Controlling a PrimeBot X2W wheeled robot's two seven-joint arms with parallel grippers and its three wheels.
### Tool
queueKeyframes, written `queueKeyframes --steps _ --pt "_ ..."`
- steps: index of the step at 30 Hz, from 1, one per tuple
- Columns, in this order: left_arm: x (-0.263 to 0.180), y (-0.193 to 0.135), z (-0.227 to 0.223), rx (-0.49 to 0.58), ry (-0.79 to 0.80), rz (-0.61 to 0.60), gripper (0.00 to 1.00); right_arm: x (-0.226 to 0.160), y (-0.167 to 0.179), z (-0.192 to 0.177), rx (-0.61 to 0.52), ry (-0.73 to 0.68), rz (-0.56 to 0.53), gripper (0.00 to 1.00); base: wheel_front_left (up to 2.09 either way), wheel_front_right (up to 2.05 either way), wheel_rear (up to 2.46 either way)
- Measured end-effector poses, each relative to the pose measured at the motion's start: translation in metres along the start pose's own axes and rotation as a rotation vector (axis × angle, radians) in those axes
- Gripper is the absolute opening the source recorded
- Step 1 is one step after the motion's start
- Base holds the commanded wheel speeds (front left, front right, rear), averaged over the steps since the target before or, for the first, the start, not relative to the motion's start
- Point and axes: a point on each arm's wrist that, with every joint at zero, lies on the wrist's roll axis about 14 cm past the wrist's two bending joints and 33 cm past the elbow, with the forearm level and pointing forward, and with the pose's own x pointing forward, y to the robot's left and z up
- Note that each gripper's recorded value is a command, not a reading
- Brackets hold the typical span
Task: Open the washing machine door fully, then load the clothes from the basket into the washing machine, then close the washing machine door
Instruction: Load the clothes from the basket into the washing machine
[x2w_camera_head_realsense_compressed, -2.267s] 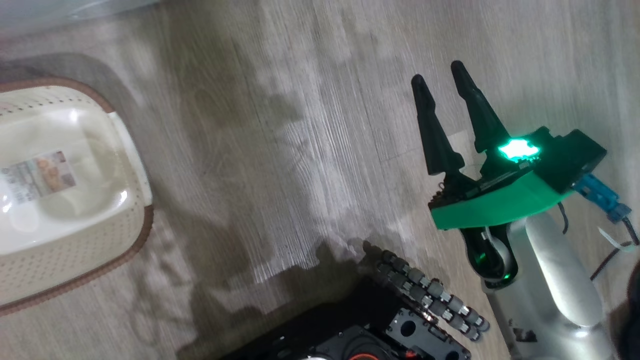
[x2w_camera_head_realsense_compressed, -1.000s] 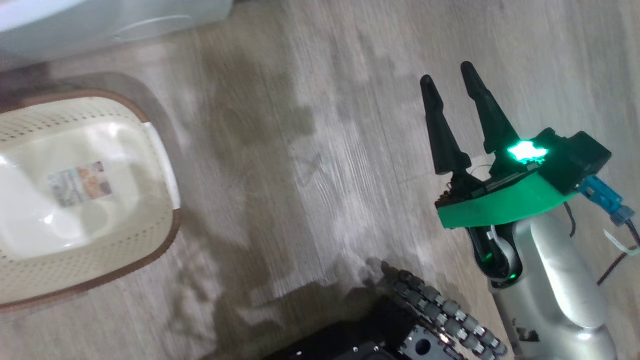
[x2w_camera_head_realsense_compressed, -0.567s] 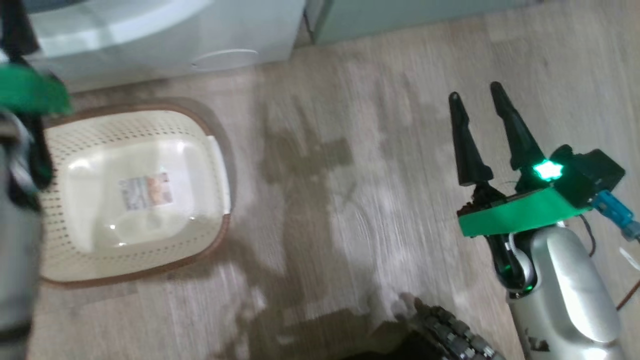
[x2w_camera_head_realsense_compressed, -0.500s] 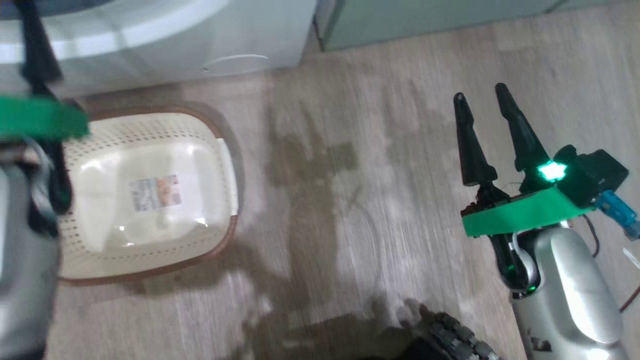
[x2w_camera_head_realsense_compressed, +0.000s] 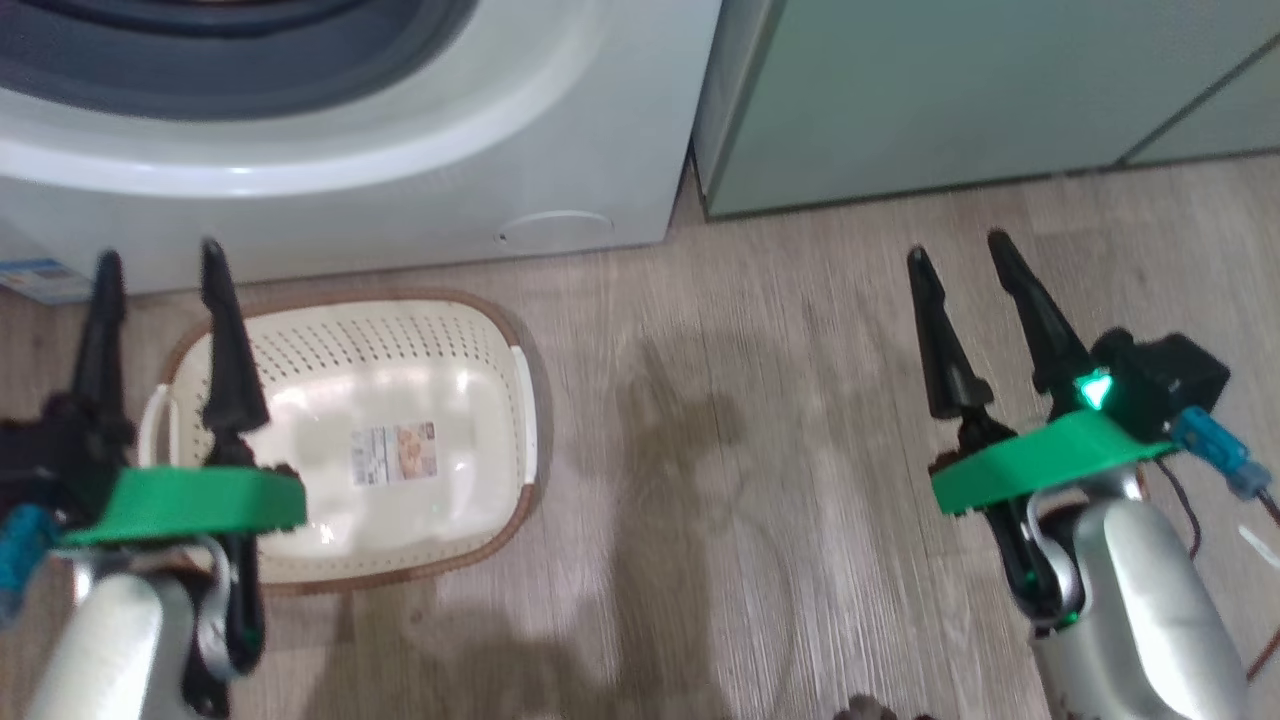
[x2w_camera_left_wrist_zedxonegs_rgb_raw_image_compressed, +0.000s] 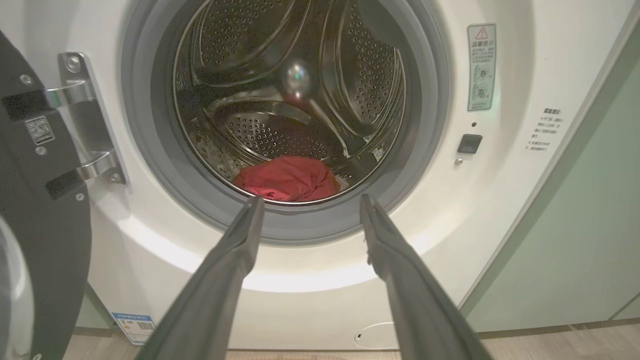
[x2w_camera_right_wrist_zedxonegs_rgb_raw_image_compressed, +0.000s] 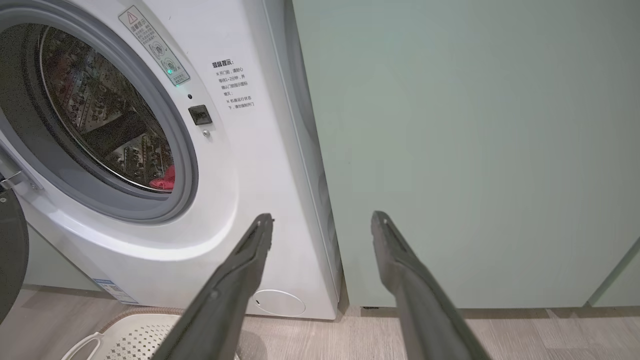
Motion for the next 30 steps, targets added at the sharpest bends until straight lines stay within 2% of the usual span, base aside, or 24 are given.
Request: queueKeyframes --steps 17,30 --pt "-0.079 -0.005 0.014 0.045 0.041 0.010 1.00 -0.052 0.006 0.025 -0.034 -0.006 -0.003 1.00 0.00 0.00 0.00" --pt "-0.097 -0.006 0.023 0.062 0.028 0.001 1.00 -0.069 0.013 0.046 -0.045 -0.040 0.011 1.00 0.00 0.00 0.00"
